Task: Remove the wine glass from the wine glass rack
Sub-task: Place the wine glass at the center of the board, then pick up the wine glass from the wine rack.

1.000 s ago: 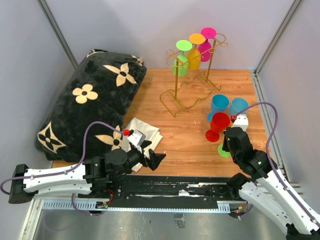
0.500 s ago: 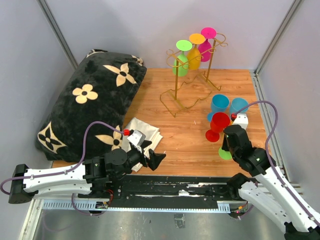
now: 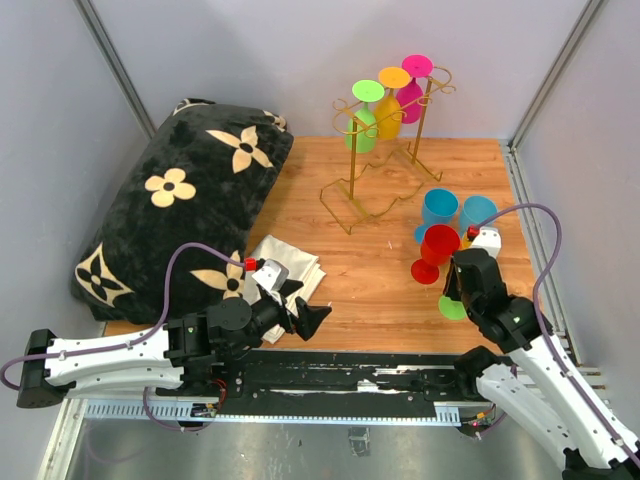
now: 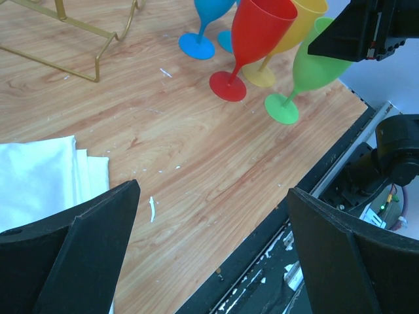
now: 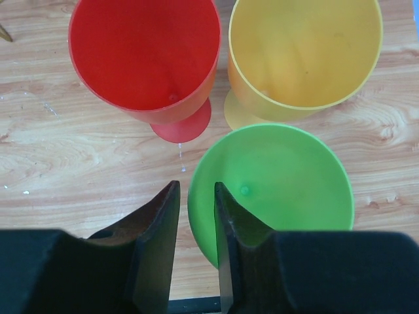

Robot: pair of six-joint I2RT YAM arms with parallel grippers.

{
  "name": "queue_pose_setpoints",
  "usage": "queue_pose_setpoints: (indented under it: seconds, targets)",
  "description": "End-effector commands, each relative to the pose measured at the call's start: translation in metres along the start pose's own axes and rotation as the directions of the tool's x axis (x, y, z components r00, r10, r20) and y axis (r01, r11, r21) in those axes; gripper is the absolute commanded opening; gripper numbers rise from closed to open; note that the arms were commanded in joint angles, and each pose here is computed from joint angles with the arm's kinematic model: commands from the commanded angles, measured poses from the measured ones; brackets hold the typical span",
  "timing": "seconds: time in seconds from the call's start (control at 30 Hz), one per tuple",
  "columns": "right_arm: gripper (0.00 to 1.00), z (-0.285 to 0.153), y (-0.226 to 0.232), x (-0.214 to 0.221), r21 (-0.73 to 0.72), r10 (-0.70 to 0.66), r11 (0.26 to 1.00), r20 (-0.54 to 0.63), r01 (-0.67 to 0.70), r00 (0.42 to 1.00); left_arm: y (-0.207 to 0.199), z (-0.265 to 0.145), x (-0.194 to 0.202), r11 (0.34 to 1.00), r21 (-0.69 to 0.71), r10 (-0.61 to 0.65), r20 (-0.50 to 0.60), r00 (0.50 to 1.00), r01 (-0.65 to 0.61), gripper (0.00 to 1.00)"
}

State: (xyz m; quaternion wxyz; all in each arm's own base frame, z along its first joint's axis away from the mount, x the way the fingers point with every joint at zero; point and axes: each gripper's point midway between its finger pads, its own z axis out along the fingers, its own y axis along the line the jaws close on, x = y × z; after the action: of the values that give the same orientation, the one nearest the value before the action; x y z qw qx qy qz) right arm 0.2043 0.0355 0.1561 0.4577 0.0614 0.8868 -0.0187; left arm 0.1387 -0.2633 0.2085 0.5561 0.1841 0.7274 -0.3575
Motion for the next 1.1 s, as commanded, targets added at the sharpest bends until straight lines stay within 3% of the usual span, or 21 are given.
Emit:
queue_pose_setpoints:
  seconds: [0.0,0.23,0.5,0.67,0.93,1.07]
  targets:
    - [0.29,-0.004,-0.002,-0.012,-0.002,0.019,1.000,0.051,-0.018,0.999,0.001,0.000,-0.013,1.000,-0.011,-0.028,0.046,0.999,0.029,1.00]
    - [0.35,-0.018,0.000,-0.038,-0.035,0.015,0.999,0.119,-0.011,0.993,-0.001,0.003,-0.014,1.000,-0.009,-0.017,0.046,0.999,0.017,1.00]
    - [0.64,-0.041,0.030,-0.074,-0.223,0.026,0.975,0.225,0.025,0.974,-0.002,0.028,-0.028,1.000,-0.007,0.013,0.007,1.000,-0.013,1.00]
    - [0.72,-0.050,0.049,-0.098,-0.305,0.046,0.952,0.268,0.039,0.962,-0.002,0.045,-0.048,0.999,0.037,0.000,0.018,1.000,-0.001,1.00]
    - [0.76,-0.050,0.060,-0.100,-0.347,0.066,0.938,0.240,0.022,0.969,0.036,0.077,-0.113,0.999,-0.012,-0.052,0.081,0.995,0.053,1.00]
    - [0.78,-0.055,0.067,-0.093,-0.399,0.074,0.917,0.225,0.022,0.972,0.060,0.099,-0.167,0.992,-0.004,-0.127,0.118,0.985,0.128,1.00]
